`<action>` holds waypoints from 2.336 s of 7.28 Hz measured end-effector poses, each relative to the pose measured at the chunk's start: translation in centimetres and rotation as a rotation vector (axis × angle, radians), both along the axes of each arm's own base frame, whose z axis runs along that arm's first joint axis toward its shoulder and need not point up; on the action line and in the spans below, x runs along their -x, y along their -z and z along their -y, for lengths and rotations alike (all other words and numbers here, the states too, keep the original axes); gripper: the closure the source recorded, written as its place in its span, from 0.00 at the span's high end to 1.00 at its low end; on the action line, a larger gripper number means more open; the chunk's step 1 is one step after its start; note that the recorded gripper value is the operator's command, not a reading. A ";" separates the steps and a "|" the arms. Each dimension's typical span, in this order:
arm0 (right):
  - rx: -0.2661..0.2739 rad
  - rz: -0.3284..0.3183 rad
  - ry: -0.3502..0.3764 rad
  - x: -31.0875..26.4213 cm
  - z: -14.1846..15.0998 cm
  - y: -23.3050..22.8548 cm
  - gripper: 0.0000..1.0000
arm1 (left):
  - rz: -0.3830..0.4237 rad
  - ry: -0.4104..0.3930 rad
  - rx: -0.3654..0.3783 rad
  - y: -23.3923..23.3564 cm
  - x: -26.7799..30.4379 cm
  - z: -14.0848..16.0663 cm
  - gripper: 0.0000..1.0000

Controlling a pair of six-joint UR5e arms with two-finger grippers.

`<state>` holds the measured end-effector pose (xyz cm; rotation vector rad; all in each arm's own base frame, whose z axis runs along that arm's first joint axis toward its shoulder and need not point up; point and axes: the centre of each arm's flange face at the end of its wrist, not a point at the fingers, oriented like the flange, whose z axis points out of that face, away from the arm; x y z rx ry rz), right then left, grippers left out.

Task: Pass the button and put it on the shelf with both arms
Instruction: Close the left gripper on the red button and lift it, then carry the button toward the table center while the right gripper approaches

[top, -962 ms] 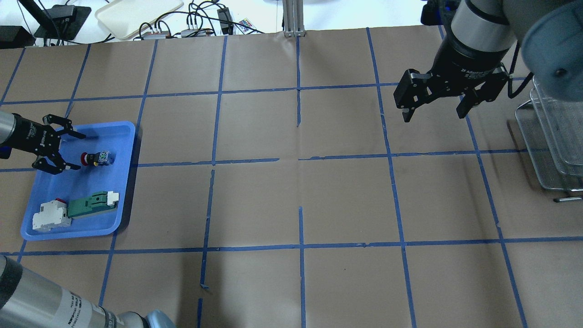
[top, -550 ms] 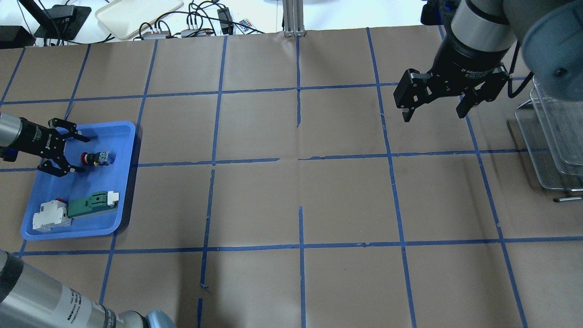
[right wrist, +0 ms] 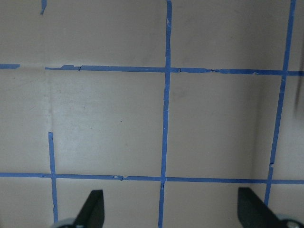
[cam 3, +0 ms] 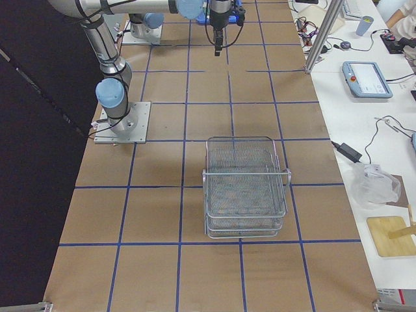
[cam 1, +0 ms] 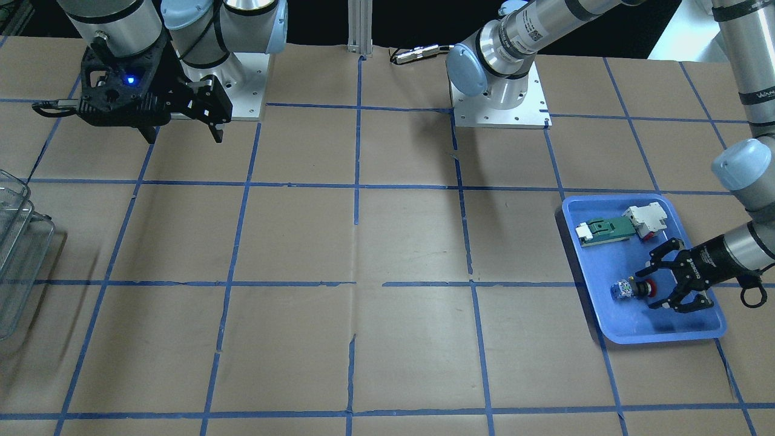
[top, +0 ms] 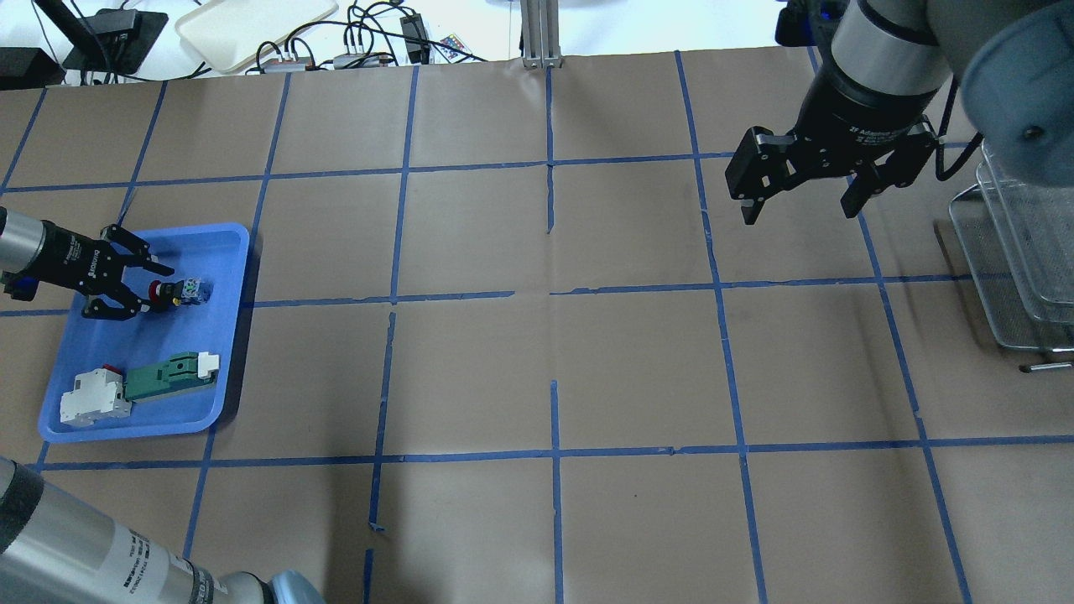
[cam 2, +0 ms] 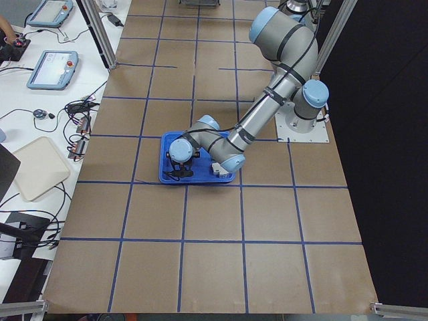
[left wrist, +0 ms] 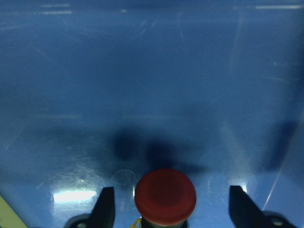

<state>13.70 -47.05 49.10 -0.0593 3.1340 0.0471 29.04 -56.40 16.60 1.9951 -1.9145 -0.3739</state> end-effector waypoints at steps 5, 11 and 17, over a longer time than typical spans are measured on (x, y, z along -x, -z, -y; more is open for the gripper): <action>0.002 0.003 0.000 0.0 0.0 -0.1 1.00 | -0.023 -0.004 -0.003 -2.6 0.9 -0.3 0.00; 0.024 0.014 -0.085 0.5 0.0 -1.0 1.00 | -0.071 0.037 0.022 -16.9 23.0 1.9 0.00; 0.076 0.172 -0.481 4.6 1.2 -1.0 1.00 | -0.145 -0.033 -0.054 -22.5 48.2 -0.6 0.00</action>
